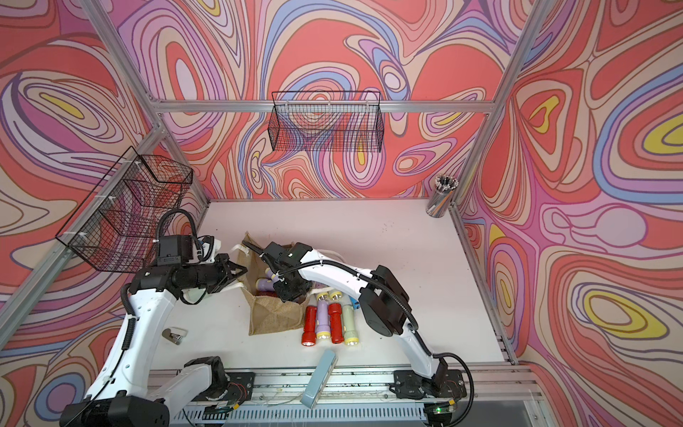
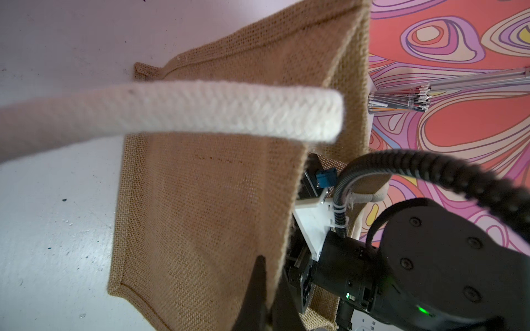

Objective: Put the flashlights into the tote bags
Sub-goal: Place the flashlight in the canvas bag, then pick up the flashlight from the center of the board, then place the flashlight in the canvas bag.

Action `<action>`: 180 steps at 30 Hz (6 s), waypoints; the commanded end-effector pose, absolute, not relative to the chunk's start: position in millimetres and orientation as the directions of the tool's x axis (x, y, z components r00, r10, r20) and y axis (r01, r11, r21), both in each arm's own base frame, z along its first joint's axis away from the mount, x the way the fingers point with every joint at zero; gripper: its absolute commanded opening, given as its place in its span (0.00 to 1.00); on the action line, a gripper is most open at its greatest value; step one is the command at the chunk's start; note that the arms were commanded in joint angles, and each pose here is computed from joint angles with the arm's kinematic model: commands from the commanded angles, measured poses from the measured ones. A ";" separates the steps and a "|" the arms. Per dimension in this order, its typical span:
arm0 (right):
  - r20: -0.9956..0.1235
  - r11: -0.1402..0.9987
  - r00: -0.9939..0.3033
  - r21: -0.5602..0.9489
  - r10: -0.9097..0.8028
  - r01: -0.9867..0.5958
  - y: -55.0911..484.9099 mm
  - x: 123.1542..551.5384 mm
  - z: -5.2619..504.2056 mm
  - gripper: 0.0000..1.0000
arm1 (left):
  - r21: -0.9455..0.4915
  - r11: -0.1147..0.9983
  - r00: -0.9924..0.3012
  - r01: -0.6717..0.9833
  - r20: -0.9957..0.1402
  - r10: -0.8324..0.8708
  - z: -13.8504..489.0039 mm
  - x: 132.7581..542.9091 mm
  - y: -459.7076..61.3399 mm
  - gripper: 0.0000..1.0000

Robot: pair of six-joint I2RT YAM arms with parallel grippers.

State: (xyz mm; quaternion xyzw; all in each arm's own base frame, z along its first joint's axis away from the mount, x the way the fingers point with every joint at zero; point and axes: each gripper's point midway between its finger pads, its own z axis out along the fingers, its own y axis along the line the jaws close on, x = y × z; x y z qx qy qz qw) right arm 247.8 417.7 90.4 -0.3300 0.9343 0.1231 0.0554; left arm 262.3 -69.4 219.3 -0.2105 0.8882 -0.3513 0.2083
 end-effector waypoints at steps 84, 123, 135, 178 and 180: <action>-0.288 0.983 -0.957 0.179 0.016 -0.038 169.0 297.4 99.5 0.49 | -0.560 0.794 -0.828 -0.238 -0.309 -0.467 223.4 284.7 -40.0 0.02; -0.043 0.986 -0.985 0.003 -0.164 -0.165 175.1 265.0 -4.9 0.29 | -0.589 0.772 -0.820 -0.240 -0.303 -0.486 225.1 285.2 -44.1 0.03; -0.223 0.984 -0.971 -0.170 -0.082 -0.044 138.9 286.3 64.4 0.15 | -0.592 0.773 -0.824 -0.227 -0.307 -0.477 227.5 282.8 -45.7 0.03; -0.707 0.615 -0.679 0.449 -0.200 -0.648 480.8 290.3 282.0 0.07 | -0.700 0.703 -0.858 -0.129 -0.277 -0.433 227.3 269.5 -72.1 0.02; -0.680 0.618 -0.696 0.451 -0.229 -0.644 486.4 290.0 262.3 0.06 | -0.704 0.699 -0.852 -0.124 -0.285 -0.439 229.5 270.1 -72.2 0.02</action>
